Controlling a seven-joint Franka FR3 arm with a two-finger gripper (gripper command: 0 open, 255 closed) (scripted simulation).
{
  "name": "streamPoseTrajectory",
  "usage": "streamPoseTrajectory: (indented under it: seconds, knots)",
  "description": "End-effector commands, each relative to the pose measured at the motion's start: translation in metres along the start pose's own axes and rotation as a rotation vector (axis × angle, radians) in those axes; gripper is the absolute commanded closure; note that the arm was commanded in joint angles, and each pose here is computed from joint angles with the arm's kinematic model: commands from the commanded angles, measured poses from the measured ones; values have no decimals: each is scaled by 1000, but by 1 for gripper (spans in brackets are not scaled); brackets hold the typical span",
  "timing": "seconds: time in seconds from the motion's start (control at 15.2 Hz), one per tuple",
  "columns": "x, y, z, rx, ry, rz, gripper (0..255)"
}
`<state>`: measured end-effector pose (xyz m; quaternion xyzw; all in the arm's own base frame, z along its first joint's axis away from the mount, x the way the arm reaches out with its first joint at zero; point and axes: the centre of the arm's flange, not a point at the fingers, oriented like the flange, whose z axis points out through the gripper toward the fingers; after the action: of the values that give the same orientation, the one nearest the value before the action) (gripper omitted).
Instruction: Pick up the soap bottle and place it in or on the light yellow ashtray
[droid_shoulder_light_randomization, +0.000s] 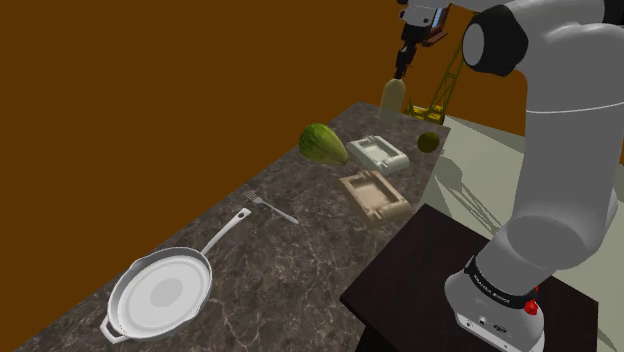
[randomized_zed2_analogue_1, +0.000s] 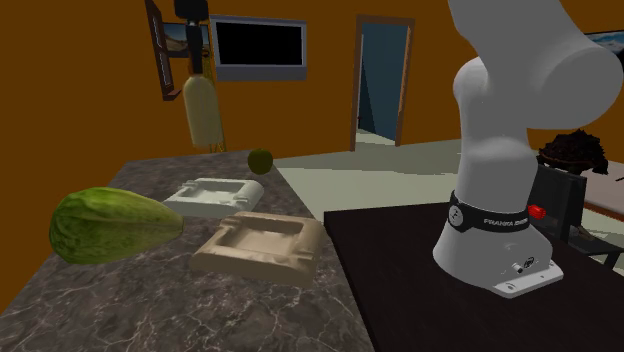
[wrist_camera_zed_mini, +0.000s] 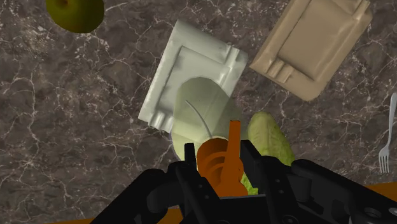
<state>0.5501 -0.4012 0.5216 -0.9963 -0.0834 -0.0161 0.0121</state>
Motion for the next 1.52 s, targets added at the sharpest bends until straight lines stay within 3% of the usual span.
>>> streamPoseTrajectory:
  seconds: [0.0,1.45]
  knots:
    - [0,0,10,0,1,0,255]
    - [-4,3,126,0,1,0,255]
